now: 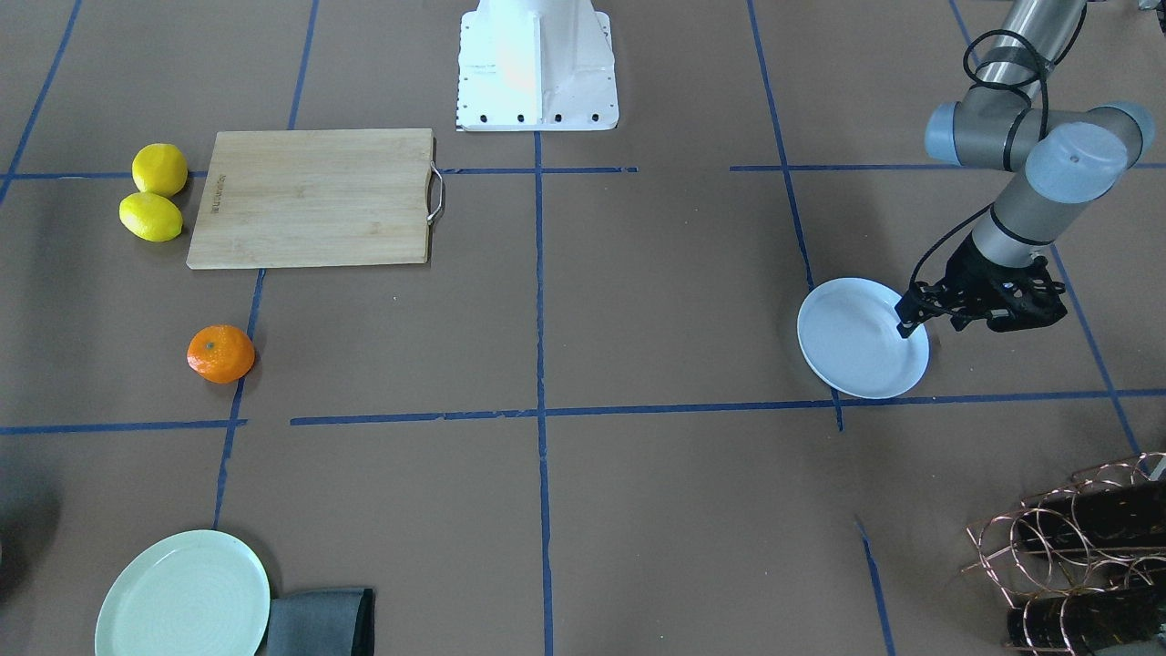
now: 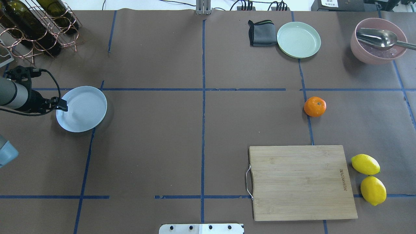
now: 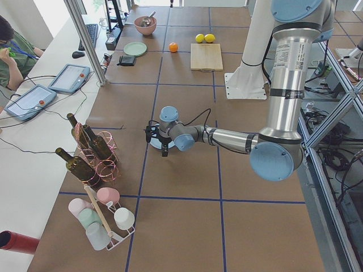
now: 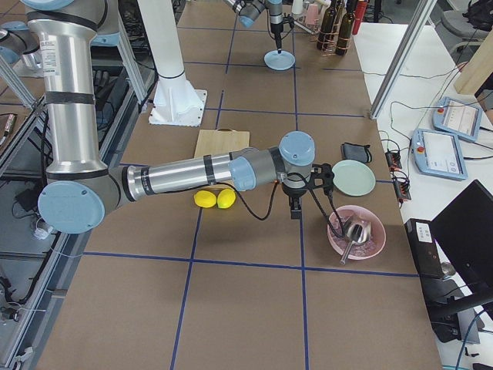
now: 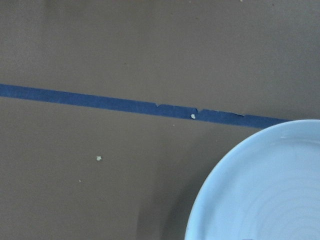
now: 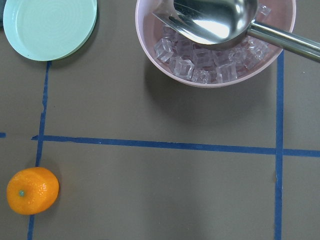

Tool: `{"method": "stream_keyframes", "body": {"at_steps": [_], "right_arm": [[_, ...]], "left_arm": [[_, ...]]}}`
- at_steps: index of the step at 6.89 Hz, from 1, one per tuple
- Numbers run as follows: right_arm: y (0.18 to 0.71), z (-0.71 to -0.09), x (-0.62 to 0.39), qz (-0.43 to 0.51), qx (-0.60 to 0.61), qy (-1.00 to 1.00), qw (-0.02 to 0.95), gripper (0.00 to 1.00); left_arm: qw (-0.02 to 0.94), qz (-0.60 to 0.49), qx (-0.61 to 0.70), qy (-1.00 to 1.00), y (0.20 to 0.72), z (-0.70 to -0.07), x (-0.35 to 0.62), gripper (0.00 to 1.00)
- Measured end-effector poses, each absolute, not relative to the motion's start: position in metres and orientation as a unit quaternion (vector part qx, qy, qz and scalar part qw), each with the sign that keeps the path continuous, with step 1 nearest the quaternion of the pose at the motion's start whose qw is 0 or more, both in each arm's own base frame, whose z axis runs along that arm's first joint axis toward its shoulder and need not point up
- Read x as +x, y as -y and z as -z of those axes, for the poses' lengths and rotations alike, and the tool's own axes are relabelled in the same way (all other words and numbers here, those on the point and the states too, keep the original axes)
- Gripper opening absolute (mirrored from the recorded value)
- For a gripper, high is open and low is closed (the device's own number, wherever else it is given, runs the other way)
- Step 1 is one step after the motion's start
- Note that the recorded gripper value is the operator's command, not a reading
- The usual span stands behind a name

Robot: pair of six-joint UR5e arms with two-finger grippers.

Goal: Pick orange to plate
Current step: 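Reach the left gripper to the rim of the light blue plate and grip it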

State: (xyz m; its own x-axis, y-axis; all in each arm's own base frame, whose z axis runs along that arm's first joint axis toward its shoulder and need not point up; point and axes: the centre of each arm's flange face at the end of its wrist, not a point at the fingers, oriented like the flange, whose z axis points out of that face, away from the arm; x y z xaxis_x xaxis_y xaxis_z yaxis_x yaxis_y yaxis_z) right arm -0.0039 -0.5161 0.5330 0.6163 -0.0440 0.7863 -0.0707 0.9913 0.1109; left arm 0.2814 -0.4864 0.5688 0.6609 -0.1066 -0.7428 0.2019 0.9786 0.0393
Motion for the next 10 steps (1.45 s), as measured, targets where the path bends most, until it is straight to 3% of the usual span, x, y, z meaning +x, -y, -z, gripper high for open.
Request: {"method": "stream_keyframes", "body": {"at_steps": [1,2,4,5,6,10], "right_arm": [[0.516,-0.533,-0.004,-0.007,0.065,0.438,0.897,1.0],[0.516,-0.533,-0.004,-0.007,0.065,0.438,0.897,1.0],[0.516,-0.533,-0.004,-0.008,0.065,0.438,0.897,1.0],[0.516,-0.534,-0.004,-0.008,0.065,0.438,0.897,1.0],[0.516,-0.534,-0.004,-0.008,0.065,0.438,0.897,1.0],[0.516,-0.532,-0.004,-0.007,0.066,0.439,0.896,1.0]], "left_arm": [[0.909,0.083,0.059,-0.403,0.486,-0.569,0.283,0.76],[0.909,0.083,0.058,-0.403,0.485,-0.569,0.284,0.59],[0.909,0.082,0.058,-0.404,0.485,-0.568,0.285,0.16],[0.909,0.084,0.058,-0.405,0.485,-0.567,0.285,0.06],[0.908,0.086,0.057,-0.406,0.485,-0.565,0.285,0.0],[0.898,0.097,0.055,-0.425,0.481,-0.541,0.277,0.0]]}}
